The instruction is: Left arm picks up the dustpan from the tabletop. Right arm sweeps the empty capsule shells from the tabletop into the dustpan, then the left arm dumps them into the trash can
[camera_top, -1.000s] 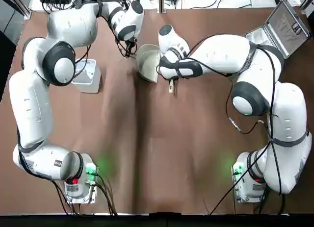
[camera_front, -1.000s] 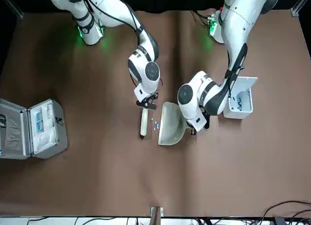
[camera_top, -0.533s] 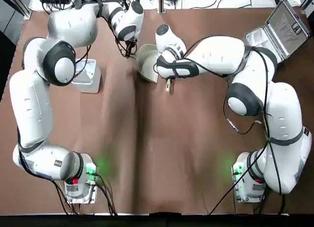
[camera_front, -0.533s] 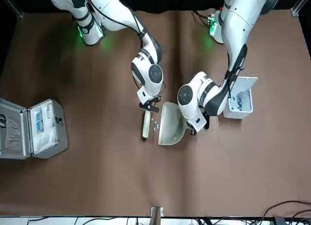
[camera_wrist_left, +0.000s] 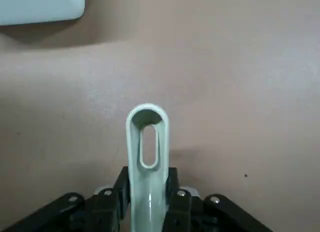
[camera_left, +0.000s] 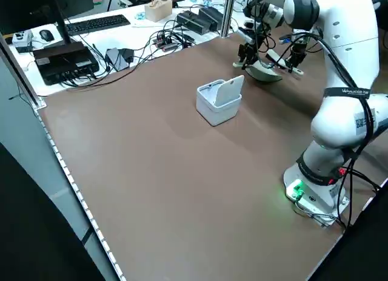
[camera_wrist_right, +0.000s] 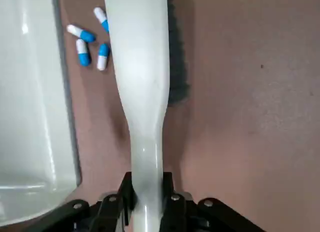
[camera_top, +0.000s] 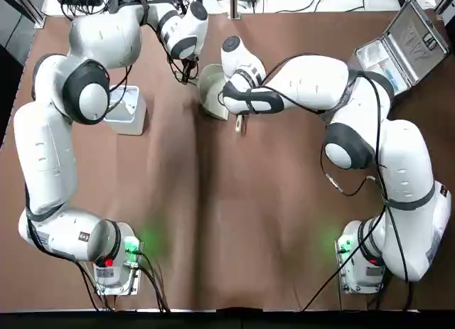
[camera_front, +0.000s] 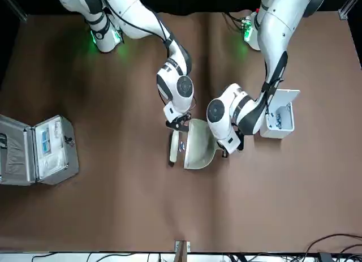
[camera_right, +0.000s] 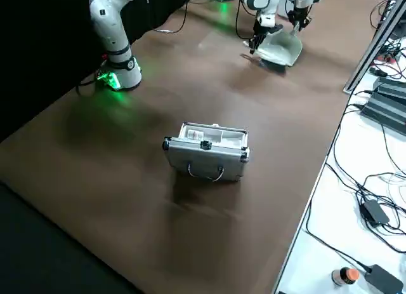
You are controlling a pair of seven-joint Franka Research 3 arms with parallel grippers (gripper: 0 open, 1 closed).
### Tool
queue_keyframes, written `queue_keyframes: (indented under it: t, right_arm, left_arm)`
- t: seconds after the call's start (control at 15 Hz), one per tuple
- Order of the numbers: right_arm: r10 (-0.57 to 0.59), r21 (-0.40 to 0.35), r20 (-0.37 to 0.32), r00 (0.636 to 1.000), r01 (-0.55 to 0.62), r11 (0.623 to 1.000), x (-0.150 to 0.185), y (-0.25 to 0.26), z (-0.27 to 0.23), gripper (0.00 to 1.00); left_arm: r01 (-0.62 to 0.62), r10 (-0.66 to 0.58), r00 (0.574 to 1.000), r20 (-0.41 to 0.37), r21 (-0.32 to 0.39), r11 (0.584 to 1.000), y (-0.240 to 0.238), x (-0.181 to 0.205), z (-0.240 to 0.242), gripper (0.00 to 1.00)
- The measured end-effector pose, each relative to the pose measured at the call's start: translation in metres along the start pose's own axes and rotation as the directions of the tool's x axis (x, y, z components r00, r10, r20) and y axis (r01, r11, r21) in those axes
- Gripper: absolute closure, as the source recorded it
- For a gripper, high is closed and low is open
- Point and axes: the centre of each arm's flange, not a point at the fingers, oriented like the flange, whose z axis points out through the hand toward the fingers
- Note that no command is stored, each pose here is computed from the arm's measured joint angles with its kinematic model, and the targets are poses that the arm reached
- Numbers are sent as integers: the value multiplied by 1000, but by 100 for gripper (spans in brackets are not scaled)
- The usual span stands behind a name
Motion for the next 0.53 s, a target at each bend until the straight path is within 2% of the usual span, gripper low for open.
queue_keyframes:
  t: [0.53]
  right_arm:
    - [-3,33,39,999,2,999,-11,-14,5,74]
  left_arm:
    - [0,0,1000,0,0,1000,0,0,0,67]
